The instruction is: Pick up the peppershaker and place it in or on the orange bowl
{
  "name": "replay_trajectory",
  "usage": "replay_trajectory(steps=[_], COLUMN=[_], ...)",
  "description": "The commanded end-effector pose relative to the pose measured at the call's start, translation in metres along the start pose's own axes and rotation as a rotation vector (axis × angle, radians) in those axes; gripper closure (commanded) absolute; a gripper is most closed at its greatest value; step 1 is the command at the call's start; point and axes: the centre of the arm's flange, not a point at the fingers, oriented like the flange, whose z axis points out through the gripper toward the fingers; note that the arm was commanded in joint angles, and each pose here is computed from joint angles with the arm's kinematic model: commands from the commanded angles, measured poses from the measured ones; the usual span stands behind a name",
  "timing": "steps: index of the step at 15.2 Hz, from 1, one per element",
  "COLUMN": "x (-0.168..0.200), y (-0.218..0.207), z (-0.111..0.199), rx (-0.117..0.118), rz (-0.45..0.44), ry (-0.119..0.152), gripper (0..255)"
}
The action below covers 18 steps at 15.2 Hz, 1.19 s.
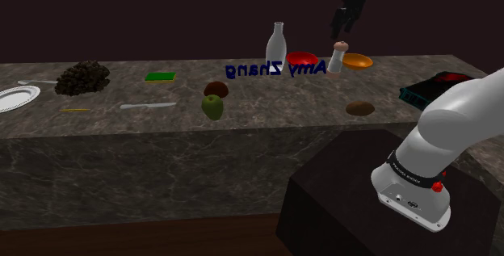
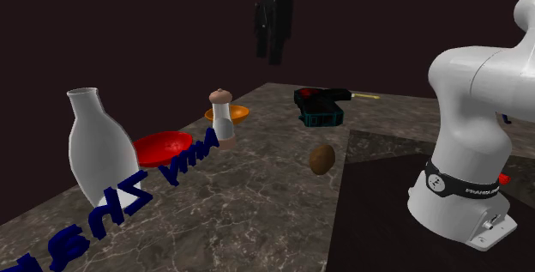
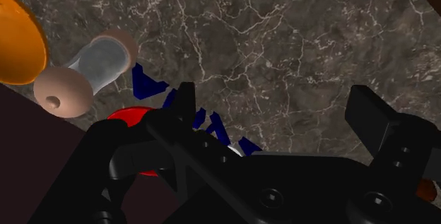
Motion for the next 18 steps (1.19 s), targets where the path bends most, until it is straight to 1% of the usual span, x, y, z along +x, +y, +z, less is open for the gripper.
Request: replay_trajectory(steps=[1, 18], x=[0.009, 0.091], y=[0.021, 0.199], z=[0.013, 0.106], rx=[-0.009, -0.078], rz=[-0.008, -0.063], ry=[-0.004, -0.042], gripper=[0, 0])
